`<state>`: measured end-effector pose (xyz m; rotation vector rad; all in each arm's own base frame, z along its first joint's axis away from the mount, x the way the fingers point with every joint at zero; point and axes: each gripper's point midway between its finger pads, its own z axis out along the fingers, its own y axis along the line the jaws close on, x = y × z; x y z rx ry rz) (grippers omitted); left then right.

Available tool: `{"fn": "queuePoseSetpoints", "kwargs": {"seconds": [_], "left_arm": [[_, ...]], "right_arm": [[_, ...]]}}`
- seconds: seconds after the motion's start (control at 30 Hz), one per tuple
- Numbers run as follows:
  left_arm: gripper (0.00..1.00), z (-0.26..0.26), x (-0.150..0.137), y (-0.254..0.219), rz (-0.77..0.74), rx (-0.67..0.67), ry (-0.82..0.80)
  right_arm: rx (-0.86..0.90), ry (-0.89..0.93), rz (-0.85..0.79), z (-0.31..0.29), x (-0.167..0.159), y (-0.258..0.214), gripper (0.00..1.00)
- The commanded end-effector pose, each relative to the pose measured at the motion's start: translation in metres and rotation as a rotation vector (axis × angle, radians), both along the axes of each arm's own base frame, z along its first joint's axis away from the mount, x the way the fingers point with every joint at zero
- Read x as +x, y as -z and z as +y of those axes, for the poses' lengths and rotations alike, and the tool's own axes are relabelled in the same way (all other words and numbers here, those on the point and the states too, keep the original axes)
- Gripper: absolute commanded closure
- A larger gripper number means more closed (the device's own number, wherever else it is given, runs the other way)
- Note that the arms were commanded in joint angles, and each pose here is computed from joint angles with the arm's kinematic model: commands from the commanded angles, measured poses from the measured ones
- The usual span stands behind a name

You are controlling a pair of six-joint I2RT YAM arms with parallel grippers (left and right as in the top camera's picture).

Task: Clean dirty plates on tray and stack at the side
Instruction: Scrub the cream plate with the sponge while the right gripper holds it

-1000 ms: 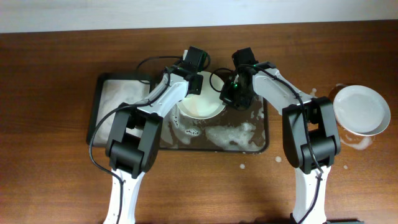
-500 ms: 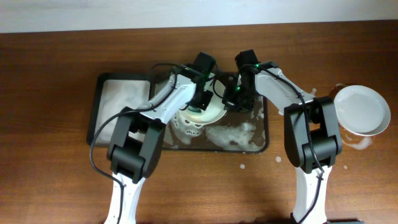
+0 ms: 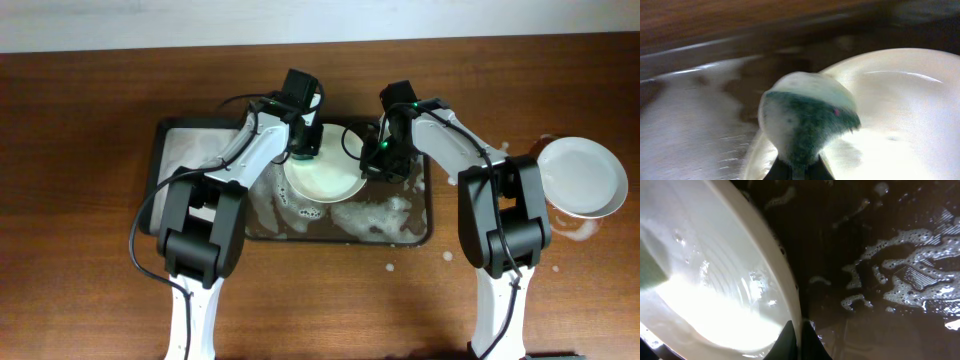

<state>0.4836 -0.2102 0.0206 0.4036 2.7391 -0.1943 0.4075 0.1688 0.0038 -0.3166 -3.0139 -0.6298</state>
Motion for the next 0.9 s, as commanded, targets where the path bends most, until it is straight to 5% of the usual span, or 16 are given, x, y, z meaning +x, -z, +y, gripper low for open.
{"fn": "queuePoseSetpoints", "kwargs": {"seconds": [0.0, 0.23, 0.6, 0.87], "left_arm": [[1.00, -0.048, -0.014, -0.062, -0.039, -0.239, 0.218], [1.00, -0.045, -0.034, -0.067, 0.021, -0.243, 0.249], [1.00, -0.058, -0.057, -0.003, 0.200, -0.310, 0.267], [1.00, -0.035, -0.036, 0.008, 0.187, -0.344, 0.213]], "right_arm": [[-0.085, -0.016, 0.025, -0.014, -0.011, 0.016, 0.96], [-0.084, -0.016, 0.025, -0.014, -0.011, 0.016, 0.96], [-0.084, -0.016, 0.025, -0.014, -0.011, 0.016, 0.96], [-0.085, -0.016, 0.025, -0.014, -0.011, 0.016, 0.96]]}}
